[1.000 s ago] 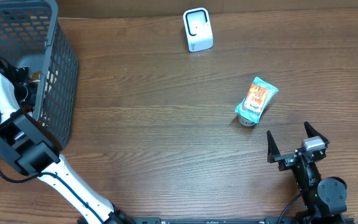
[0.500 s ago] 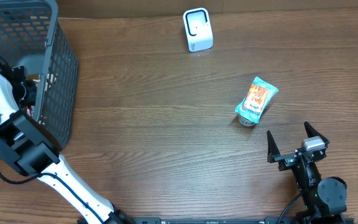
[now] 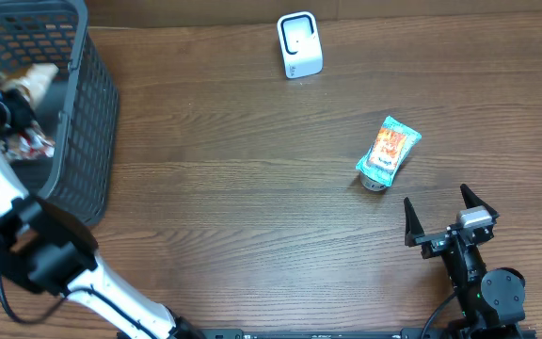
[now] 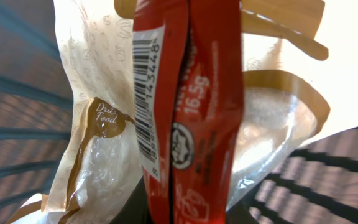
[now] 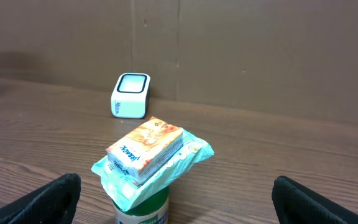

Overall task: Scan the item barcode
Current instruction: 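Lift the bread bag out and carry it toward the table center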

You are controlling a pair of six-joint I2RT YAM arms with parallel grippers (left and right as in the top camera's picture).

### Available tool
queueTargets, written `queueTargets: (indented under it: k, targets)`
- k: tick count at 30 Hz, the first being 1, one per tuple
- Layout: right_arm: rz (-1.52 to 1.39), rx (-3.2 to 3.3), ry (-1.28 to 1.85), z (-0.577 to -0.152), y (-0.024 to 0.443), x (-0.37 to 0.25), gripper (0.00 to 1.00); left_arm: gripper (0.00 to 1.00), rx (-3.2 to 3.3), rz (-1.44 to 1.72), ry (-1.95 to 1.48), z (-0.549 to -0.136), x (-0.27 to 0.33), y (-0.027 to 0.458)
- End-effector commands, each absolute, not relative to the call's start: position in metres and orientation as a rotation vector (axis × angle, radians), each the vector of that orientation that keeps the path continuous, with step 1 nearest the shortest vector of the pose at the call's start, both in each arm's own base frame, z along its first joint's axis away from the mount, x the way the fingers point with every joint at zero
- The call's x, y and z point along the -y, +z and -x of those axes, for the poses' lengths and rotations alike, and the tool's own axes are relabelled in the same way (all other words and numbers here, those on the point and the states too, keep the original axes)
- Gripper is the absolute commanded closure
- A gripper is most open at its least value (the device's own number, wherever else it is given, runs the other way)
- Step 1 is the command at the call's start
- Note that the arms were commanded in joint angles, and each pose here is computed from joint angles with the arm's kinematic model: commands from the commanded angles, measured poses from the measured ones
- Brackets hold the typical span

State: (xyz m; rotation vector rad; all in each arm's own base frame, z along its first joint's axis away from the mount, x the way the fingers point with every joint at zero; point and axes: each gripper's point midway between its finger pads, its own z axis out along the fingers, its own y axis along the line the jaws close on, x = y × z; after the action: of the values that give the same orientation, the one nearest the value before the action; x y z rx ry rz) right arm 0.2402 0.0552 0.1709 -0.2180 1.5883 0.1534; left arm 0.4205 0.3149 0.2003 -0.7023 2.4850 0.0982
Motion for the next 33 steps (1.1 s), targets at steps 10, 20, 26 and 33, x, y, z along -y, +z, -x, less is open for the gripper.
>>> queueTargets:
  k: [10, 20, 26, 33]
  targets:
    - [0.226, -1.590, 0.153, -0.241, 0.168, -0.056, 0.00, 0.96, -2.055, 0.786, -0.048, -0.374, -0.241, 0.390]
    - [0.226, -1.590, 0.153, -0.241, 0.168, -0.056, 0.00, 0.96, -2.202, 0.594, -0.191, -0.358, -0.131, 0.400]
    - [0.226, -1.590, 0.153, -0.241, 0.168, -0.056, 0.00, 0.96, -2.423, 0.383, -0.309, -0.363, -0.046, 0.361]
    - [0.226, -1.590, 0.153, -0.241, 0.168, -0.056, 0.00, 0.96, -2.585, 0.202, -0.259, -0.374, 0.019, 0.303]
